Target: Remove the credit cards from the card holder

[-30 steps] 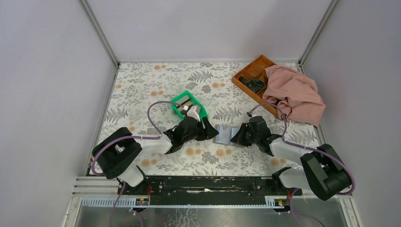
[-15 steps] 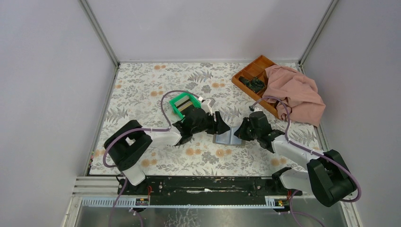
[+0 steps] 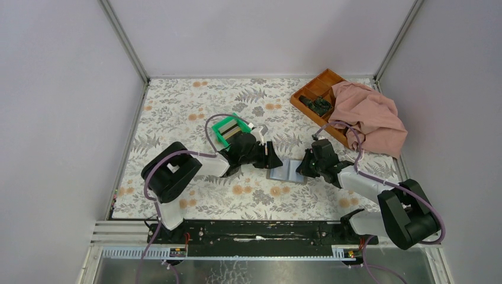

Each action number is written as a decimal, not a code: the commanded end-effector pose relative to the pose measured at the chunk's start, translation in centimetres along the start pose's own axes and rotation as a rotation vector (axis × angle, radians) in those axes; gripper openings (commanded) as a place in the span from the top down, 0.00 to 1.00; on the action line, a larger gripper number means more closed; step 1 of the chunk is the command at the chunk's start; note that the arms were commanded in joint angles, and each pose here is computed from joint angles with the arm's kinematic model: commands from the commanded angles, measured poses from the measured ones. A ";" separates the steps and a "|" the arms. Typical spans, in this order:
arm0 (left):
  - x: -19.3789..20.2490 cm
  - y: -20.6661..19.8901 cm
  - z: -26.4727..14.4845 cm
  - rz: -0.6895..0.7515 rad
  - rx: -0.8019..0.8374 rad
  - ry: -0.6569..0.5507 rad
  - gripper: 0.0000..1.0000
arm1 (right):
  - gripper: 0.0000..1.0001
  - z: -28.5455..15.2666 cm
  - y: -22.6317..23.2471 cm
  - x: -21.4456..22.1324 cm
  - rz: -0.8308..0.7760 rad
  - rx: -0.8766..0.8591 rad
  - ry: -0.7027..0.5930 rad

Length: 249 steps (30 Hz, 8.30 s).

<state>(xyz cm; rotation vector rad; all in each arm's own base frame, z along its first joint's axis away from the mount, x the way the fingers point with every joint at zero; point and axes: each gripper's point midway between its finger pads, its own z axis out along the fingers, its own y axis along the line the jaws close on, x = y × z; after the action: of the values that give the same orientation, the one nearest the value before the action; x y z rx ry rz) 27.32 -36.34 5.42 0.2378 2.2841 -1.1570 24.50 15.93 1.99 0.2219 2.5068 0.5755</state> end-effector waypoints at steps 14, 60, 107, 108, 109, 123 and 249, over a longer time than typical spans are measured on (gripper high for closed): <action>0.7 -1.3 1.2 -0.020 0.094 0.049 0.36 | 0.98 0.4 -0.1 -1.1 -0.015 -0.003 -0.034; 0.8 -7.7 3.3 -0.023 0.217 0.117 0.39 | 0.99 0.7 0.5 0.3 0.020 -0.062 0.009; -1.9 -6.9 1.0 0.100 0.120 0.060 0.39 | 0.94 0.0 0.0 -0.1 -0.008 -0.030 -0.016; -1.7 -6.7 1.2 0.100 0.117 0.068 0.39 | 0.94 0.1 0.0 -0.1 -0.006 -0.029 -0.016; -1.4 -6.4 1.3 0.099 0.112 0.076 0.39 | 0.94 0.0 0.0 -0.1 -0.005 -0.031 -0.016; 1.9 -6.1 4.8 0.047 0.147 0.141 0.40 | 0.89 -2.8 -0.3 -1.6 -0.003 0.004 -0.103; 5.0 2.9 1.8 -0.111 -0.027 0.266 0.72 | 0.59 0.6 0.6 0.6 0.113 -0.229 -0.020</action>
<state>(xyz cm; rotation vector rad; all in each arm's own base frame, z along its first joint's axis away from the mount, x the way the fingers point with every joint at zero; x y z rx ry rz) 25.18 -37.69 2.54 0.3170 2.4704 -1.2978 25.06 16.68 2.16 0.2867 2.3709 0.8533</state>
